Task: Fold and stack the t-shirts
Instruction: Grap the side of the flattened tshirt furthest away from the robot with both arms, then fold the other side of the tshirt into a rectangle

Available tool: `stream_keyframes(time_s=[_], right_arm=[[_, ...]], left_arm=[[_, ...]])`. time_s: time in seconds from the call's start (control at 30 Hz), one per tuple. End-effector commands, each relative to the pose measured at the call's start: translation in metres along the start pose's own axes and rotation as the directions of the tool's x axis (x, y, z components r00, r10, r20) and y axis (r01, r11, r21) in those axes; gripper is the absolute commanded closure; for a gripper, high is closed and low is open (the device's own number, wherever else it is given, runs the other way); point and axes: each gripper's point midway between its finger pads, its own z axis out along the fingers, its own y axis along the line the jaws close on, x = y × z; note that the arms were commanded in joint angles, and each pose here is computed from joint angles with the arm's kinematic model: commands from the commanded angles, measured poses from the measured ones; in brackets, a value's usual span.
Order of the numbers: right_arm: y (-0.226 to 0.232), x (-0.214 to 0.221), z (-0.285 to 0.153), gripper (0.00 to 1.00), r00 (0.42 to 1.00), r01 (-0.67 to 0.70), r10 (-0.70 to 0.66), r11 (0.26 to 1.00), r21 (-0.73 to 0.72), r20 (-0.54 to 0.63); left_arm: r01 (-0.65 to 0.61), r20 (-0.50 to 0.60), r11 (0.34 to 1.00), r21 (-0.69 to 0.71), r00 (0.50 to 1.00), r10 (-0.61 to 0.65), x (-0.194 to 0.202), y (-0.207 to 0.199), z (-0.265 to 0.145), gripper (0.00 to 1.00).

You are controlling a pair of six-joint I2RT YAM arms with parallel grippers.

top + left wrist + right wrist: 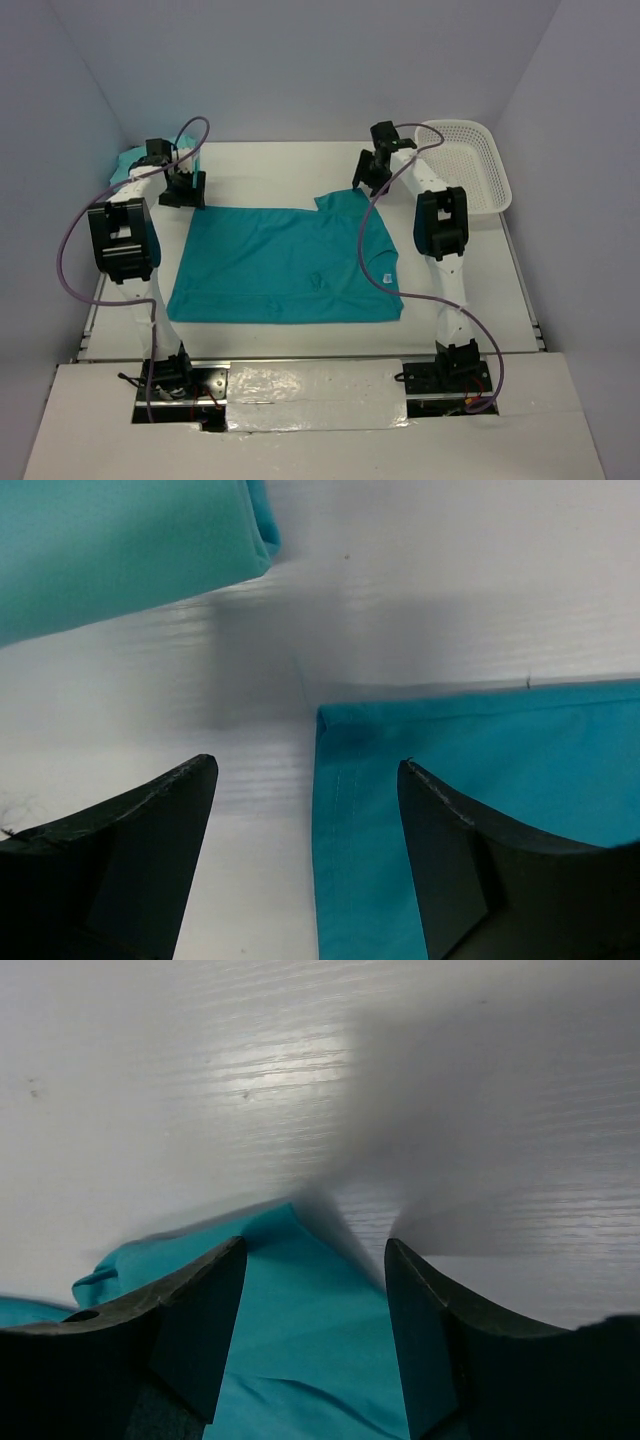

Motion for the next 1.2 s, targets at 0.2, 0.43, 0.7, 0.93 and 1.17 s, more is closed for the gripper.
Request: stream_keyframes(time_s=[0.2,0.43,0.7,0.93,1.17], right_arm=[[0.026,0.019,0.006,0.41,0.999,0.017,-0.021,0.994,-0.108,-0.039],[0.032,0.019,0.023,0.53,0.999,-0.014,0.006,0.988,-0.151,-0.054],[0.043,0.012,-0.021,1.0,1.0,0.0,0.005,0.97,-0.244,0.022],[0.04,0.025,-0.12,1.0,0.98,0.093,-0.03,0.943,-0.318,0.198],[0.01,0.083,-0.18,1.0,0.961,0.111,-0.014,0.934,-0.34,0.277]], left_arm=[[0.046,-0.043,0.996,0.081,0.998,-0.043,0.006,-0.023,0.036,0.3],[0.028,0.008,0.995,0.091,1.0,-0.029,-0.002,-0.026,0.036,0.63],[-0.03,0.029,0.995,0.096,0.999,0.027,-0.004,-0.027,0.014,1.0],[-0.268,0.184,0.963,0.014,0.948,0.261,-0.026,-0.02,-0.06,1.0],[-0.554,0.279,0.832,0.021,0.803,0.527,0.003,-0.043,-0.124,1.0]])
